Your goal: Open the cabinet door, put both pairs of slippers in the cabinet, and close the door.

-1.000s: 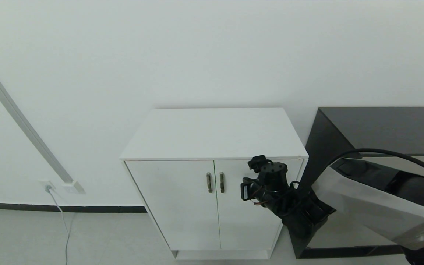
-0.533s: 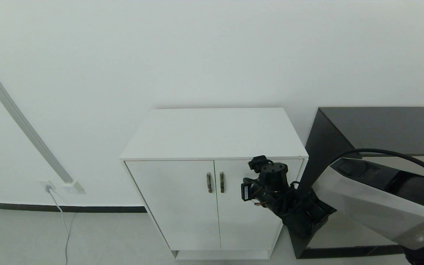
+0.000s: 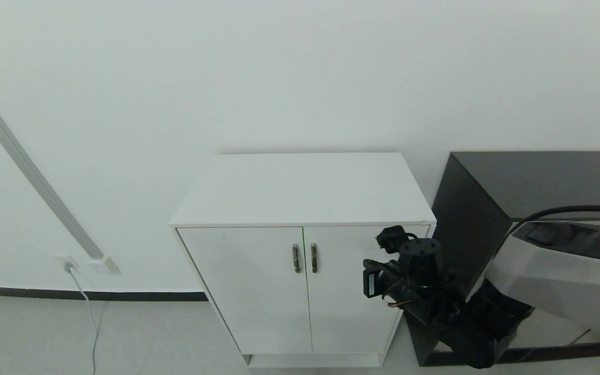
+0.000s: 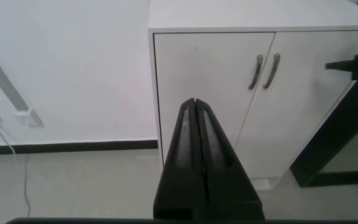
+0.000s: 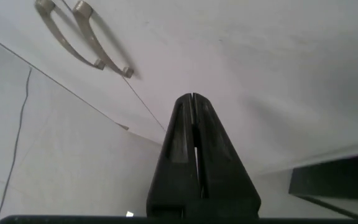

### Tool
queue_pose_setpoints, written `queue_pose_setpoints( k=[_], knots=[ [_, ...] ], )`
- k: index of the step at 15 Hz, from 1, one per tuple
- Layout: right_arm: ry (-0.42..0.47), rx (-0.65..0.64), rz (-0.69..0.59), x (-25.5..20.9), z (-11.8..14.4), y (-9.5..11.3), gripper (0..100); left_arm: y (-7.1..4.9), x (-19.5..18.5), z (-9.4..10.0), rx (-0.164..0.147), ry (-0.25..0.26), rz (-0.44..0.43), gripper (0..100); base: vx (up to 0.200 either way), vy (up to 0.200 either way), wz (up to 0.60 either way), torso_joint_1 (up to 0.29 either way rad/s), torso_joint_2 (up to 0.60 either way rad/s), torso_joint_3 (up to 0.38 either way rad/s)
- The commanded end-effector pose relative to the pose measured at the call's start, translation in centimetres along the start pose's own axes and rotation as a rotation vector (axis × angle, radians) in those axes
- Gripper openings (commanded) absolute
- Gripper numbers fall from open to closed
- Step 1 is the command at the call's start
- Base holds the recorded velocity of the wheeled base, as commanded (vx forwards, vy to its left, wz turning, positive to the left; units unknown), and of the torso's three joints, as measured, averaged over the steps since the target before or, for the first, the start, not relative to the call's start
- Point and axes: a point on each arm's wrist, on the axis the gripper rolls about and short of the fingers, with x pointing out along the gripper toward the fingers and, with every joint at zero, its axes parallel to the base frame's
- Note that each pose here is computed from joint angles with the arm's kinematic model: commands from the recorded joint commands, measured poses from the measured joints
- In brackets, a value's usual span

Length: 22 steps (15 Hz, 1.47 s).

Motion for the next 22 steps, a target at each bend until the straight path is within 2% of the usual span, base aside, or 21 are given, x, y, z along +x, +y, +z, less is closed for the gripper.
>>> queue_pose_setpoints(
  k=[1,7,10,15,16,18,22],
  knots=[
    [-0.045,0.016,-0.033,-4.3,1.5,-1.6,0,0.0,0.0,0.0,0.000,0.001,-0.001,0,0.000,0.000,0.00,0.000,0.00,0.000],
    [-0.080,0.062,-0.259,-11.8,2.4,-7.3,0,0.0,0.0,0.0,0.000,0.001,-0.001,0,0.000,0.000,0.00,0.000,0.00,0.000],
    [-0.103,0.083,-0.342,-15.6,2.7,-9.3,0,0.0,0.0,0.0,0.000,0.001,0.001,0,0.000,0.000,0.00,0.000,0.00,0.000],
    [-0.129,0.095,-0.381,-21.8,1.7,-9.7,0,0.0,0.0,0.0,-0.002,0.001,-0.001,0,0.000,0.000,0.00,0.000,0.00,0.000],
    [-0.129,0.093,-0.381,-21.9,1.6,-9.6,0,0.0,0.0,0.0,0.000,0.001,-0.001,0,0.000,0.000,0.00,0.000,0.00,0.000],
    [-0.174,0.105,-0.422,-24.9,1.9,-9.9,0,0.0,0.0,0.0,-0.002,0.001,-0.001,0,0.000,0.000,0.00,0.000,0.00,0.000],
    [-0.139,0.106,-0.434,-28.6,1.1,-9.4,0,0.0,0.0,0.0,-0.003,0.001,-0.001,0,0.000,0.000,0.00,0.000,0.00,0.000]
  ],
)
